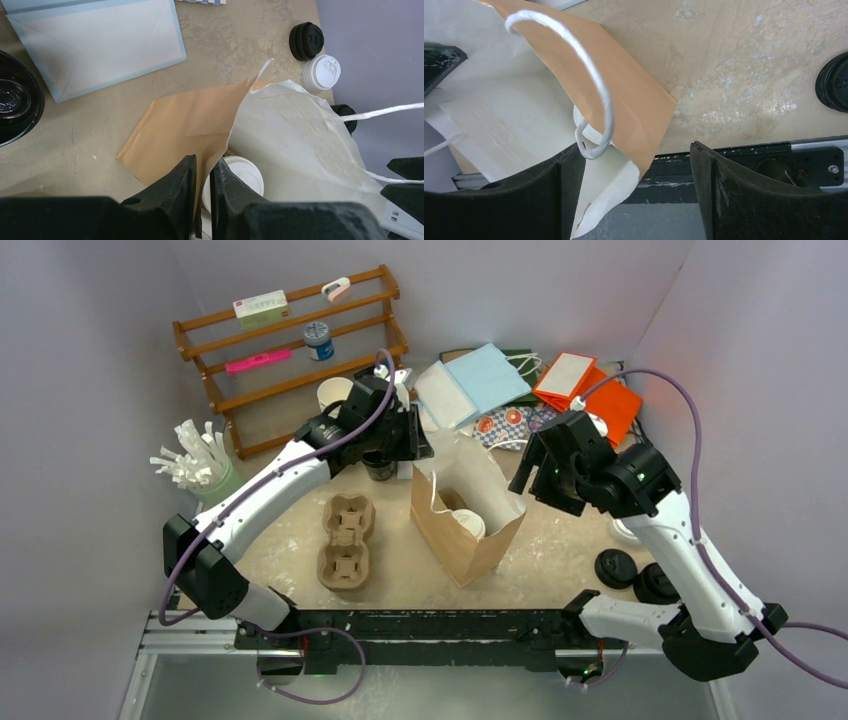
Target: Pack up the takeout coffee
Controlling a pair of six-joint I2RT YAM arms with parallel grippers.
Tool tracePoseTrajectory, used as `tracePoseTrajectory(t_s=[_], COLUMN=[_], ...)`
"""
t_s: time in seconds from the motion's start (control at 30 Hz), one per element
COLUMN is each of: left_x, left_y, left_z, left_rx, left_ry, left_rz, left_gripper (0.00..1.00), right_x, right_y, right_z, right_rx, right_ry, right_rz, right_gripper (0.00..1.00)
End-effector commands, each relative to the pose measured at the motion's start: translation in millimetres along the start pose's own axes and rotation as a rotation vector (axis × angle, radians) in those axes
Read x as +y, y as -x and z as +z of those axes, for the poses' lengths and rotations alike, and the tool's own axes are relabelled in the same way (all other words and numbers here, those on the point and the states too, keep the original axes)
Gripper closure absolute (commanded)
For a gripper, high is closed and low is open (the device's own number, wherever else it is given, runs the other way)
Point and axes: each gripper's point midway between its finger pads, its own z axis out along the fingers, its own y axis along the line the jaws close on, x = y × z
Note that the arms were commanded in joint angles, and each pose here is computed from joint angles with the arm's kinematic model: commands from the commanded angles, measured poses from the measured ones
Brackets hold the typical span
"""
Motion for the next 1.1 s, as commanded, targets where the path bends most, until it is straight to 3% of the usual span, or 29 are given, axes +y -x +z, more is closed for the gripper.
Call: tracePoseTrajectory(t_s=[0.0,0.2,0.37,0.7,0.87,1.07], left_x=[-4,-9,-13,-7,4,-1], left_y=[7,18,27,15,-6,-28], left_z=[-10,-11,-8,-2,-3,-15], left_rx=[-0.043,-0.056,-0.037,0.049,0.121,0.198], left_ry=[-0.008,-0.016,-0.032,-0.064,-0.054,-0.111], left_rz=[-0.01,0.032,0.075,0.109,0.136,0.155], left_gripper=[0.78,0.6,0.56,0.65,0.69,0.72], right_x=[-3,-3,-1,-2,4,21], right_y=[0,-18,-28,-17,3,35], right_z=[-8,6,10,20,30,40], right_rx=[-0.012,0.073,0.124,0.089,0.035,-0.036], right_ry=[0.011,-0.011,-0.004,-0.059,-0.112,-0.135], right_rz=[0.062,0.048,0.023,-0.003,-0.047,-0.123], right_gripper=[0.22,0.28,0.32,0.4,0.56,0.57])
